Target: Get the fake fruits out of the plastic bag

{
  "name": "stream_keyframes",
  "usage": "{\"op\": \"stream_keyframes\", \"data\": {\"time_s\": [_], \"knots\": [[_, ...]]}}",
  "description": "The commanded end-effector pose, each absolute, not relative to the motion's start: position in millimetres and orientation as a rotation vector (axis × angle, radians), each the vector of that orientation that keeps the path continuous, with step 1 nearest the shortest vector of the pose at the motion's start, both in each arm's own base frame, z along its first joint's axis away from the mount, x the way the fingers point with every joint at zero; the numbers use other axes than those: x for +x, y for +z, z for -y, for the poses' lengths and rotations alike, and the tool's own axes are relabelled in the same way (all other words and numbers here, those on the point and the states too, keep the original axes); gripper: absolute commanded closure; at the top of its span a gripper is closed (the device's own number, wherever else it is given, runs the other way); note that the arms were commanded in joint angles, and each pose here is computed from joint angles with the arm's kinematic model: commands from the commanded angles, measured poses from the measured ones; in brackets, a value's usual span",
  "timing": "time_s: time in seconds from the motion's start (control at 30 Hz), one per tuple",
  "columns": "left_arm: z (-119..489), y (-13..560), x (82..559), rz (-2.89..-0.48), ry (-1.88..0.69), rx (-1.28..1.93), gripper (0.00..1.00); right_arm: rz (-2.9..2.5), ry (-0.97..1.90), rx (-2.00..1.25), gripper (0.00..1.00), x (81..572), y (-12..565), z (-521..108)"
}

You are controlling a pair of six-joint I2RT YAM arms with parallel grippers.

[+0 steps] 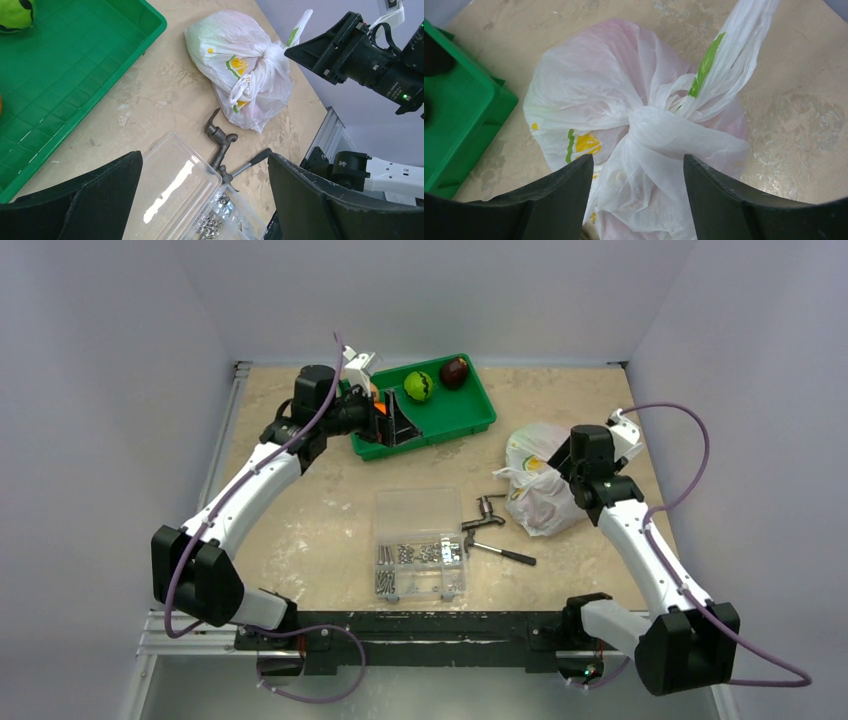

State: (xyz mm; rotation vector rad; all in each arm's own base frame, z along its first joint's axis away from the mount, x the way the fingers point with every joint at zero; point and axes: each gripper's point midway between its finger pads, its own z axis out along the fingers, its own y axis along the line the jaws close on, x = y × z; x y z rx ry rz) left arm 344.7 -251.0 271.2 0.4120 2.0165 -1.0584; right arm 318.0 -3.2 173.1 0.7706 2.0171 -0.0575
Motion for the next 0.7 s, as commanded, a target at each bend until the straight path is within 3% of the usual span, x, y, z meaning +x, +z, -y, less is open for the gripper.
{"op": "stream_keyframes", "data": {"time_s": [0.0,0.13,0.33,0.57,0.67], "knots": [[252.5,296.1,344.6,-1.935,-1.034,0.472,0.04,-1.987,-0.072,0.878,0.34,327.2,165.8,13.3],[252.6,298.0,344.4,-1.932,-1.034,0.474,0.04,-2.003,-0.175,0.875,0.34,332.9,151.1,23.8],[252.2,301.3,343.2,-1.913,-1.033,0.479,0.05,-2.001,-0.276,0.888,0.49,328.7,133.3,36.3],[254.2,302.6,342.2,-1.889,-1.048,0.493,0.06,-1.986,-0.303,0.782,0.95,333.9,129.9,39.3],[254.5,298.4,344.4,-1.895,-1.043,0.488,0.06,-1.965,-0.222,0.695,1.0,341.9,142.5,28.9]]}}
